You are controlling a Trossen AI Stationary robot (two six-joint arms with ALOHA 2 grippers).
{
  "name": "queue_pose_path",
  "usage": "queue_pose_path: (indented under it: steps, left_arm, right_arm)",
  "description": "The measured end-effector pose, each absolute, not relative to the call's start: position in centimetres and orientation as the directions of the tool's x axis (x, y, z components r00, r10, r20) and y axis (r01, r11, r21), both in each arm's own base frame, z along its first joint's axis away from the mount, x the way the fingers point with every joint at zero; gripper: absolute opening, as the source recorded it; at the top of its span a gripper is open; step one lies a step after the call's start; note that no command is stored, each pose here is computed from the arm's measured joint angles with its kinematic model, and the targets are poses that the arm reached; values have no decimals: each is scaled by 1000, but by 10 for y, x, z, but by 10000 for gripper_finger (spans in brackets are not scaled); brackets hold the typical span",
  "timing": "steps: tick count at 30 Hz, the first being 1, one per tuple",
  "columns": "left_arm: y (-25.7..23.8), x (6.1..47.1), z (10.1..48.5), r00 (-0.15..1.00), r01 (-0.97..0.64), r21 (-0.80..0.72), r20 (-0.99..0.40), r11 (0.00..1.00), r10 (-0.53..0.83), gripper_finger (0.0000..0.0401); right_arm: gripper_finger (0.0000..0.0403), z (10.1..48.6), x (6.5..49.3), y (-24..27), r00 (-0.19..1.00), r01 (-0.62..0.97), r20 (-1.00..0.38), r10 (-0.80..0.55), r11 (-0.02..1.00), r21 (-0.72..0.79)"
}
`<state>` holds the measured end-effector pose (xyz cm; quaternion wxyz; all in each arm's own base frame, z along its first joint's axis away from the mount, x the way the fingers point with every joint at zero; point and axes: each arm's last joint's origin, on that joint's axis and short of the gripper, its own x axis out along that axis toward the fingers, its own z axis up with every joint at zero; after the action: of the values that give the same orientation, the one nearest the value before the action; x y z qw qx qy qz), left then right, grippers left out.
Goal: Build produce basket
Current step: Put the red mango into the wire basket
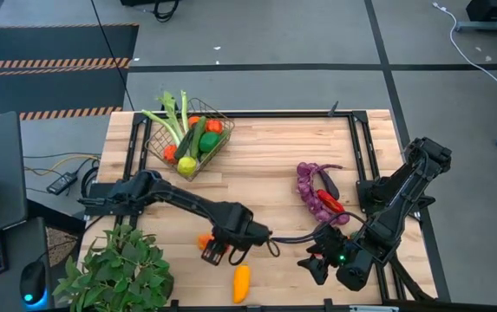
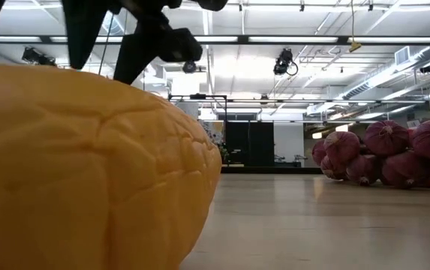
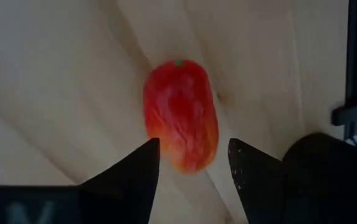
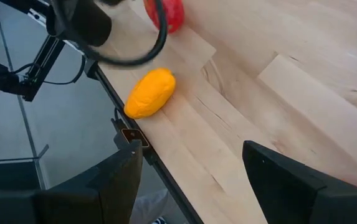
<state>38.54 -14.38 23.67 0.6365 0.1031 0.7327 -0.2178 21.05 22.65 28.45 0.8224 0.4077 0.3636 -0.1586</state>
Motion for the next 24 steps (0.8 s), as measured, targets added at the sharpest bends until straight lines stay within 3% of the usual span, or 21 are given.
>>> queue_pose_path:
  steps: [8,15,21,24]
  left_arm:
    - [-133,382,241,-230,318,-205,-964,926,-134,244]
    - [-122,380,213,-294,-32,-173,-940,984,-175,311]
    - [-122,382,204,-243,-347,5,-966,938,-85,318]
    - [-122,387,206,-188,-455,14,-979,890,-81,319]
  right_arm:
    - [279,285,211,227,686,556,-726,38,616,558]
    - [279,285,210,227,685,554,-727,37,621,554]
    - [279,284,209,225,675,561,-737,25,631,536]
    - [279,283,209,224,668,566,-744,16,639,522]
